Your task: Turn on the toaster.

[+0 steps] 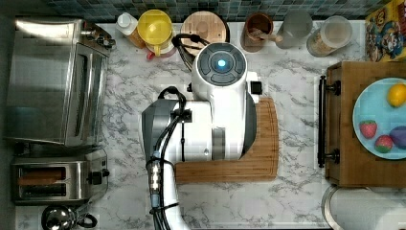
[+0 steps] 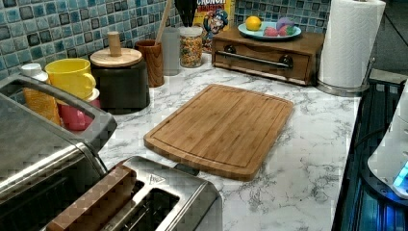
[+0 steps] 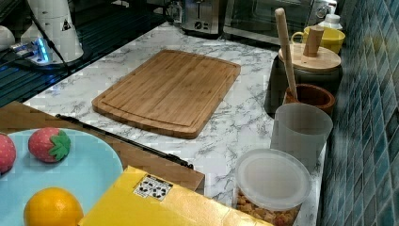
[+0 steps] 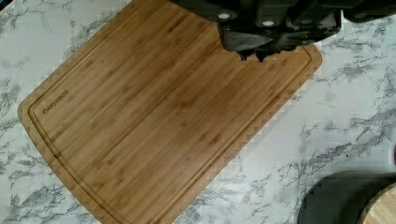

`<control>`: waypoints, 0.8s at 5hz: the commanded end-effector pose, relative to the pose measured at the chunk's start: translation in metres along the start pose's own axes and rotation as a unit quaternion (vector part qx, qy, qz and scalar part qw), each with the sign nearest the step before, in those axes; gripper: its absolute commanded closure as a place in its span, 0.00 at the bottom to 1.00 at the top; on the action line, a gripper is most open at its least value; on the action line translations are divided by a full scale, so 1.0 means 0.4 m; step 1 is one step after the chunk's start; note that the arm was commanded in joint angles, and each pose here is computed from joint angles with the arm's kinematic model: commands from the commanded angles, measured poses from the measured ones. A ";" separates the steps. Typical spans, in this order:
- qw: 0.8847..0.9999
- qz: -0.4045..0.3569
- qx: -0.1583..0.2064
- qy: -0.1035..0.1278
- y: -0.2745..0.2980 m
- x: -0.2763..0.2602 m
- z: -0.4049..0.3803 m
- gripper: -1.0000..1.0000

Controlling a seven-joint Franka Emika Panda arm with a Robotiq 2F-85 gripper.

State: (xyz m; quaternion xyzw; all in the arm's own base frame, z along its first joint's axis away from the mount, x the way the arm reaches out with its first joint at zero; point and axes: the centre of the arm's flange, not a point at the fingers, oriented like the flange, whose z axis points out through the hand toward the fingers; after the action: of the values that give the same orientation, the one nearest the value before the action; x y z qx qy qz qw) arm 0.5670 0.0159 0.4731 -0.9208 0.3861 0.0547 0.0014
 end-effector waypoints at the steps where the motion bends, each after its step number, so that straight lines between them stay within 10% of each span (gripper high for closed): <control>1: 1.000 -0.003 0.001 0.001 -0.007 -0.006 -0.001 1.00; 4: 0.984 -0.176 0.028 -0.004 -0.134 -0.269 0.038 1.00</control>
State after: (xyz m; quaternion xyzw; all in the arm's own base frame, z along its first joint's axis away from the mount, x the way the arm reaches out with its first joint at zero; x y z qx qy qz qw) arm 0.5558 0.0463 0.4548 -0.9432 0.3265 0.0565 0.0261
